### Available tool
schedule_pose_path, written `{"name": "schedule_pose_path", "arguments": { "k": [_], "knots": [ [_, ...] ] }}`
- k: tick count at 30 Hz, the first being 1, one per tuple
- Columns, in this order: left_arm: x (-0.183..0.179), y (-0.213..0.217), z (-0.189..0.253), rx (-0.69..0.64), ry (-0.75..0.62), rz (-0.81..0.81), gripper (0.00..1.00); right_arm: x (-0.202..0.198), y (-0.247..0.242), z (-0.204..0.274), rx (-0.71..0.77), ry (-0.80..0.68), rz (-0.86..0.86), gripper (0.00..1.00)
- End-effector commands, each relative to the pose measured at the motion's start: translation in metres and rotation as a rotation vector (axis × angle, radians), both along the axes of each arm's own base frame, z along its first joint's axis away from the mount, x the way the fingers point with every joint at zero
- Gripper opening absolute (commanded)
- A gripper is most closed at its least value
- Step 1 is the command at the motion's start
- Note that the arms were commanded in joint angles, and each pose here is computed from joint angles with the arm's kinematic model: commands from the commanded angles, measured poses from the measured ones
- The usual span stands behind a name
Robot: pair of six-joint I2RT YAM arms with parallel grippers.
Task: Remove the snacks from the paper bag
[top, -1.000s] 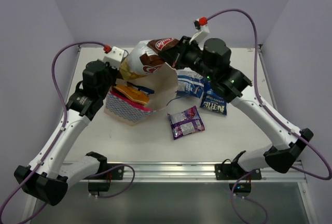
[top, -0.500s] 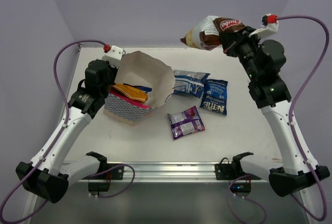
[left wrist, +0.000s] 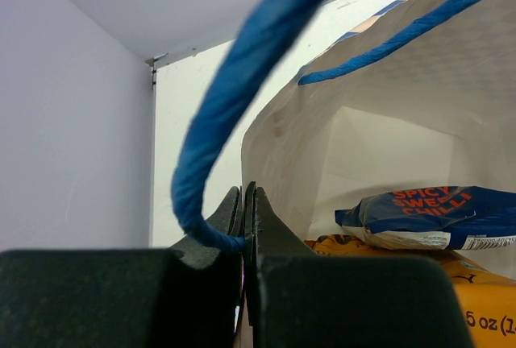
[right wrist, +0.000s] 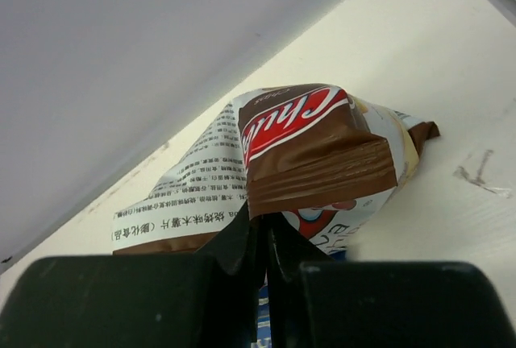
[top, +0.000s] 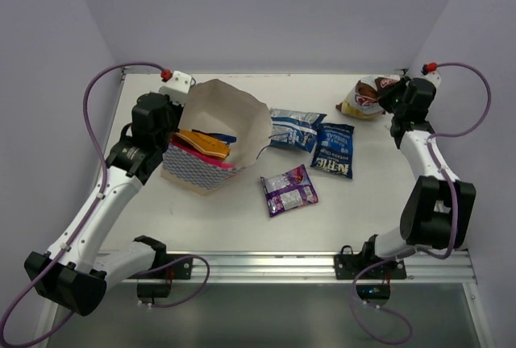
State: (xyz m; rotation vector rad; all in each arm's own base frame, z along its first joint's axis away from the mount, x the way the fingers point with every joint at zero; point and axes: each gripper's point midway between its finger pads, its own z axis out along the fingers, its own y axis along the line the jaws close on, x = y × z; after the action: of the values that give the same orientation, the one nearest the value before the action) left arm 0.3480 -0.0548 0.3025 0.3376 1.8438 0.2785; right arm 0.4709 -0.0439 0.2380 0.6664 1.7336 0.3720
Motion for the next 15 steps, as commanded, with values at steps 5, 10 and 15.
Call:
{"name": "schedule_pose_path", "arguments": {
  "k": [5, 10, 15],
  "knots": [
    [0.004, -0.007, 0.048, -0.047, -0.162, -0.049, 0.0, -0.012, -0.03, -0.001, 0.052, 0.083, -0.076, 0.56],
    [0.007, -0.016, 0.053, -0.052, -0.173, -0.094, 0.0, -0.079, -0.056, 0.008, 0.015, 0.277, -0.306, 0.92],
    [0.01, -0.019, 0.055, -0.044, -0.176, -0.11, 0.0, -0.111, -0.032, 0.06, -0.032, 0.132, -0.226, 0.96]
  ]
}}
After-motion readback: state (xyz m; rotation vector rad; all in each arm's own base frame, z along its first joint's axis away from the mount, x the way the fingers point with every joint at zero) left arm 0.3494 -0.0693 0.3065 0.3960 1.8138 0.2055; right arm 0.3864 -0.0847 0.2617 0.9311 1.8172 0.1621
